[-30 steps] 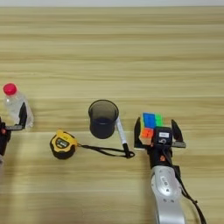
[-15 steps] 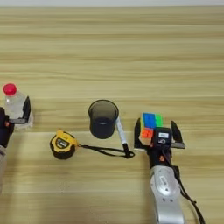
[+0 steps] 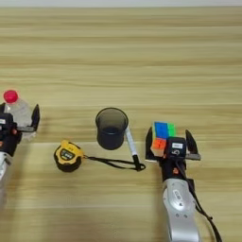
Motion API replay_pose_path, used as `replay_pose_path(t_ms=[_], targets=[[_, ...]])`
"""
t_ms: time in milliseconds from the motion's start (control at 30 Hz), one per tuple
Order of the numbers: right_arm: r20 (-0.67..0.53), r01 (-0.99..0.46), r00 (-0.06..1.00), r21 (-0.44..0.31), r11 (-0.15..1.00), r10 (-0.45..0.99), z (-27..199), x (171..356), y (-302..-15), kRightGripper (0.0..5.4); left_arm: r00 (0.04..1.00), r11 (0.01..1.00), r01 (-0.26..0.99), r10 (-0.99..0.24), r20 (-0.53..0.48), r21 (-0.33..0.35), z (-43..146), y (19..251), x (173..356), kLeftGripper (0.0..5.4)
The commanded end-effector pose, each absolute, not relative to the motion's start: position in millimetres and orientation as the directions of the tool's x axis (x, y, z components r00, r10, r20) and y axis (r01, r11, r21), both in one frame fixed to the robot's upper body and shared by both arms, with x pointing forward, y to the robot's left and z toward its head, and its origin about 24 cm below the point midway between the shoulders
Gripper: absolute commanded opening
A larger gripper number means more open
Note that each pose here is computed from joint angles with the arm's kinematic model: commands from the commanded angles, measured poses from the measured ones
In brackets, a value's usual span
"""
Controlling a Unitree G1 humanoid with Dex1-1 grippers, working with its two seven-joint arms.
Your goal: Move the objects on the table
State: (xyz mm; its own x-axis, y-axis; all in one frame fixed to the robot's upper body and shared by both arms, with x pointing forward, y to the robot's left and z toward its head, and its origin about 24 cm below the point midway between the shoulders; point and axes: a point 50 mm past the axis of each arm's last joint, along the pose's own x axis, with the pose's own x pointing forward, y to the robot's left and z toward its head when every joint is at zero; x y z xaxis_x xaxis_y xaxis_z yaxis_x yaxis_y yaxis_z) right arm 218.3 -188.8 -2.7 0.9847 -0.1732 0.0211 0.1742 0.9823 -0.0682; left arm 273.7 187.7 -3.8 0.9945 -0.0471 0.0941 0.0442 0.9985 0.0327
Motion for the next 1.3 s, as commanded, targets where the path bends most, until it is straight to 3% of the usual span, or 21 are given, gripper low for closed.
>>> replay_pose_path(t_ms=[33, 700, 1300], targets=[[0.026, 0.185, 0.983, -0.061, 0.981, -0.183, -3, 218.6, -188, 5.38, 0.996, 0.998, 0.055, -0.057, 0.064, 0.034, -7.7, 189, 278.9, 5.4], [0.024, 0.185, 0.983, -0.061, 0.981, -0.184, -3, 218.5, -188, 5.38, 1.0, 1.0, 0.024, -0.024, 0.004, 0.006, -20.8, 193, 281.9, 5.4], [0.023, 0.186, 0.982, -0.066, 0.98, -0.185, -3, 217.9, -187, 5.4, 0.999, 0.999, 0.043, -0.043, 0.027, 0.01, -20.3, 192, 280.0, 3.76]])
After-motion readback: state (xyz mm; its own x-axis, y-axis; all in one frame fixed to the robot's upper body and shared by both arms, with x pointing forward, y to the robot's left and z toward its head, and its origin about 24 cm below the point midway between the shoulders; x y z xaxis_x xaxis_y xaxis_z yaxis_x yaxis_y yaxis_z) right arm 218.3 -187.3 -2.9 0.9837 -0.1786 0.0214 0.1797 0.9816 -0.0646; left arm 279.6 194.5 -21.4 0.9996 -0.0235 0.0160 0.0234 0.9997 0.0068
